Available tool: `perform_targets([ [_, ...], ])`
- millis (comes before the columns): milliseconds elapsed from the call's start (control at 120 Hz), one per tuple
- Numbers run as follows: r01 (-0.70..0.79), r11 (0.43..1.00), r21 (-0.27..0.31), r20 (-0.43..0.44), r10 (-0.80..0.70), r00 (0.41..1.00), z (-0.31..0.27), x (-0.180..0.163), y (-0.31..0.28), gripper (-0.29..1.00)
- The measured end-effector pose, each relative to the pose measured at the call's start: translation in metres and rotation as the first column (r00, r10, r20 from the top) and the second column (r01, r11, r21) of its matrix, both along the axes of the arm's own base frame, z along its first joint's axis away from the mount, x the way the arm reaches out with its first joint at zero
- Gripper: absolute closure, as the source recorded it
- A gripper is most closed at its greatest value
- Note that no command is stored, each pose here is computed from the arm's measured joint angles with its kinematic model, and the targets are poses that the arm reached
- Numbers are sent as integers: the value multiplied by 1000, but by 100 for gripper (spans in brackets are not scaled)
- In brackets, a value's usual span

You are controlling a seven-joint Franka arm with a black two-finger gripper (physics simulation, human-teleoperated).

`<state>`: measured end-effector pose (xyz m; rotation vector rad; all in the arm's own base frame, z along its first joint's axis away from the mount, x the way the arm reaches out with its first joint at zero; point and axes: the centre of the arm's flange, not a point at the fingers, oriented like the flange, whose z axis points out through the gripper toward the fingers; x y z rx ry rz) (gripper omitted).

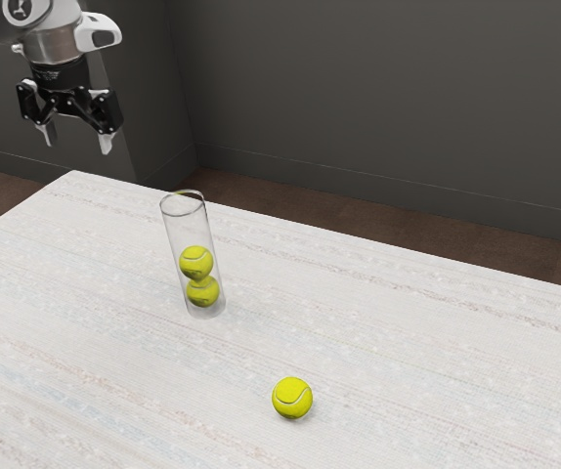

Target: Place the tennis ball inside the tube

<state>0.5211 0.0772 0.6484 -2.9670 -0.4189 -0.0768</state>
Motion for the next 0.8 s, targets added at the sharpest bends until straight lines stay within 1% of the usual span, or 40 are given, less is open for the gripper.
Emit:
perform_targets([
  [125, -14, 1000, 0, 5, 14, 1000, 0, 0, 0, 0],
  [242, -11, 1000, -8, 29, 11, 1000, 7, -2, -5, 0],
  [308, 30, 999, -13, 32, -30, 999, 4, 1, -29, 0],
  [333, 53, 998, -24, 26, -53, 998, -2, 3, -42, 0],
  [392, 95, 994, -62, 2, -95, 995, -26, 4, -71, 0],
  [483, 116, 983, -143, -65, -126, 990, -92, 0, -104, 0],
  [542, 131, 976, -174, -92, -149, 985, -129, -7, -127, 0],
  [667, 194, 962, -192, -116, -218, 969, -196, -21, -183, 0],
  [800, 249, 950, -188, -87, -269, 959, -234, -21, -216, 0],
])
